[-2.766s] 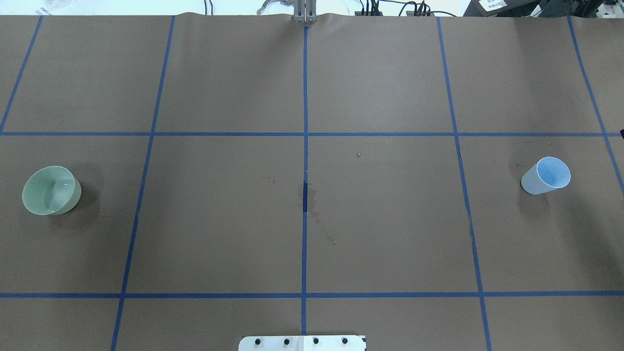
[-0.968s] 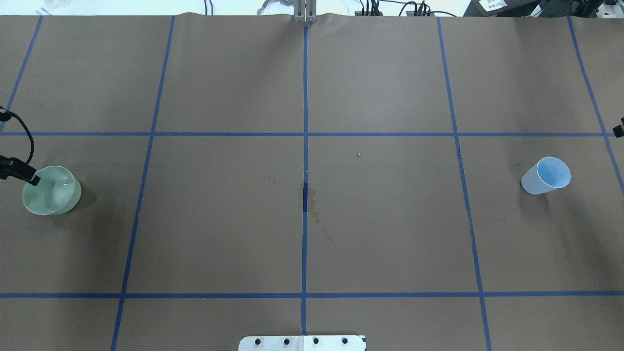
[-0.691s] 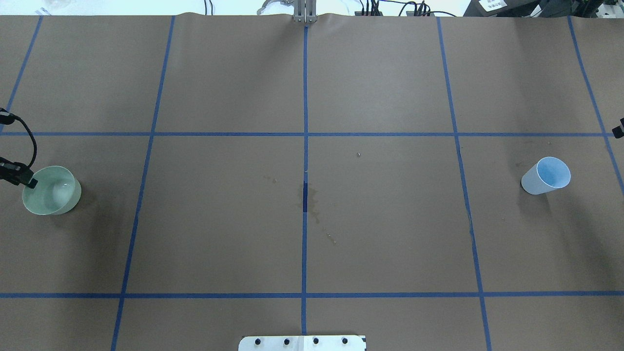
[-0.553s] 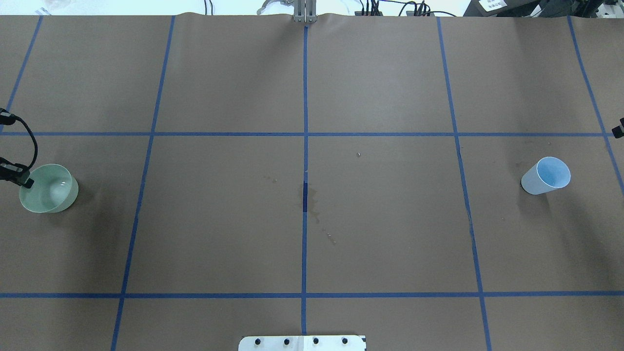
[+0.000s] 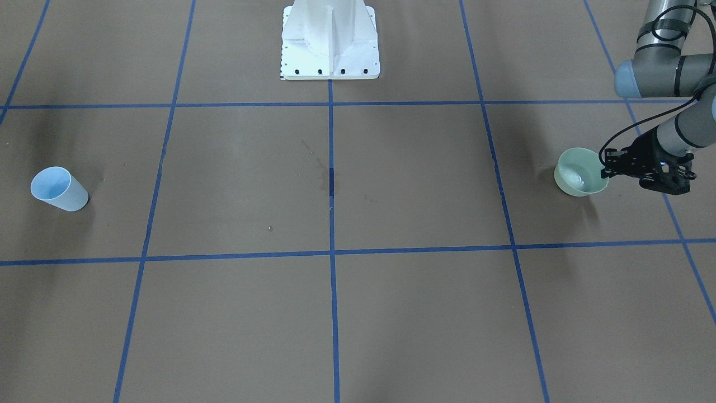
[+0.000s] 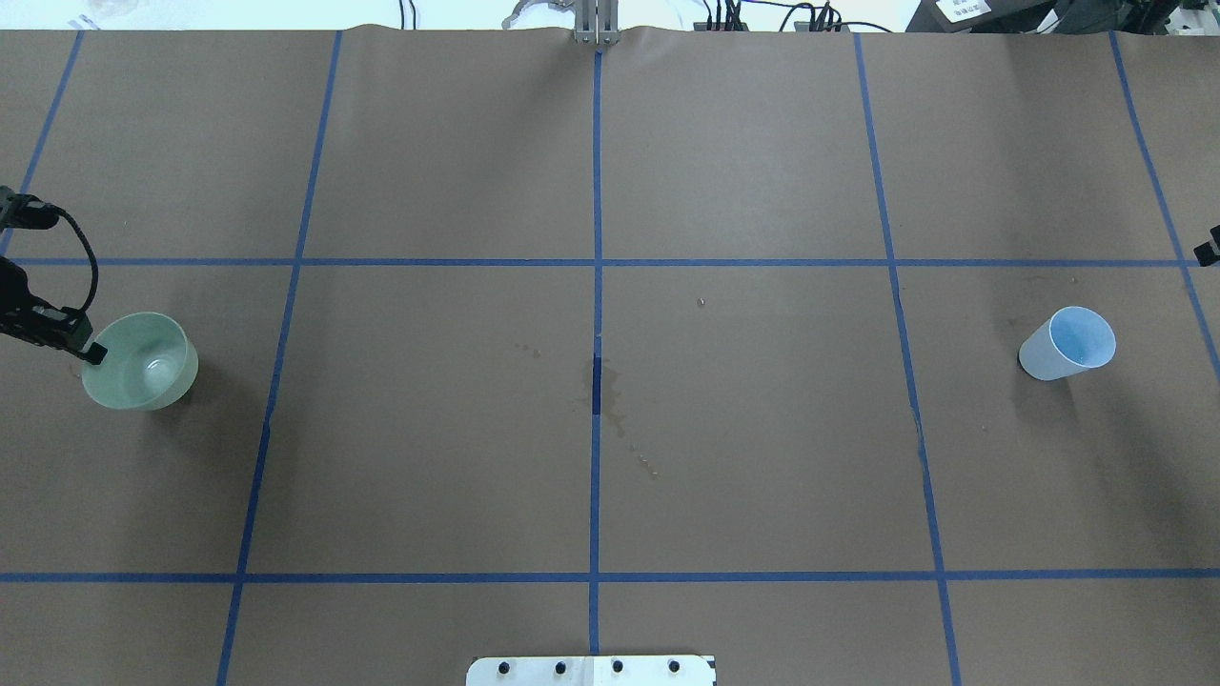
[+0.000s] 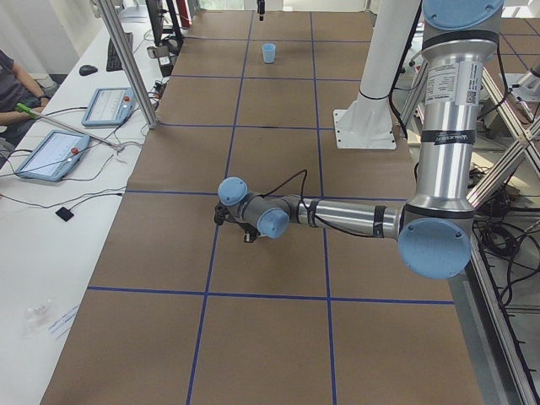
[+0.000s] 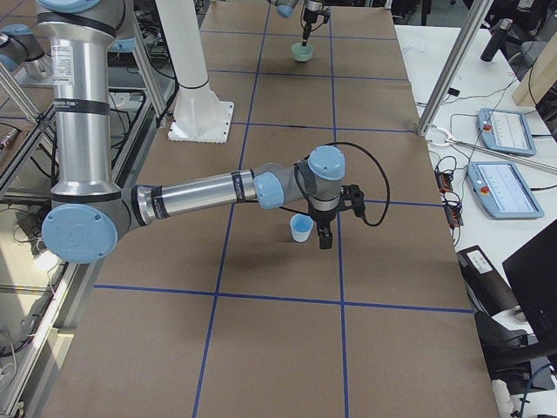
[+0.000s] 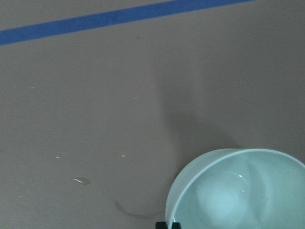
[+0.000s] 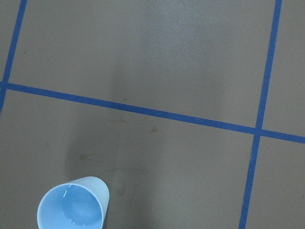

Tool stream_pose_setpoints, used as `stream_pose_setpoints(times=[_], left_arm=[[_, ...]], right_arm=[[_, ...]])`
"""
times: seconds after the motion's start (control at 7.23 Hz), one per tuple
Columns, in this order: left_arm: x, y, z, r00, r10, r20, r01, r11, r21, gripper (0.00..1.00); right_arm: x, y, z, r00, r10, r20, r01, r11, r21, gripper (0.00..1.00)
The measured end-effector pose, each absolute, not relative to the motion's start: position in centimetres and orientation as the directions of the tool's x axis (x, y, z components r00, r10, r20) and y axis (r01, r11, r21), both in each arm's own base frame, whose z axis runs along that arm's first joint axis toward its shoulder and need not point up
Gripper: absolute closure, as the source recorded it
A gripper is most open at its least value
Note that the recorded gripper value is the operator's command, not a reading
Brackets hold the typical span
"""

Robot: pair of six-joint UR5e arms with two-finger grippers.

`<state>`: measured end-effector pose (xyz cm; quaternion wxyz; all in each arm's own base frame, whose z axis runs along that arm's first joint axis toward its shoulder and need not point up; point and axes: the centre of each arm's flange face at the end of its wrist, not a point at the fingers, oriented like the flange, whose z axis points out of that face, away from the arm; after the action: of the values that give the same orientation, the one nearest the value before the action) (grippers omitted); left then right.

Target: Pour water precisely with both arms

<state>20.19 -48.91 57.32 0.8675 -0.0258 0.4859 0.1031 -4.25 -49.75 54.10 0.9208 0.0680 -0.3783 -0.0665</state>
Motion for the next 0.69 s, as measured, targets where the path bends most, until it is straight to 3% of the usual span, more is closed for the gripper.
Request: stream_pose_setpoints(times=[0.41,0.69], left_arm=[[24.7,-53.3,46.0,0.449,0.055,-0.892,-0.109,0.994,0.006,1.00],[33.0,-53.8,37.8,0.442,0.052,-0.895,-0.099,0.995,0.008,1.00]], right_arm=[[-4.3,-49.7,54.0,0.704,-0.176,0.688,0.071,0.981,0.178,0.01],[-4.3,-49.7,54.0,0.704,-0.175,0.689,0.070,0.982,0.177,0.01]])
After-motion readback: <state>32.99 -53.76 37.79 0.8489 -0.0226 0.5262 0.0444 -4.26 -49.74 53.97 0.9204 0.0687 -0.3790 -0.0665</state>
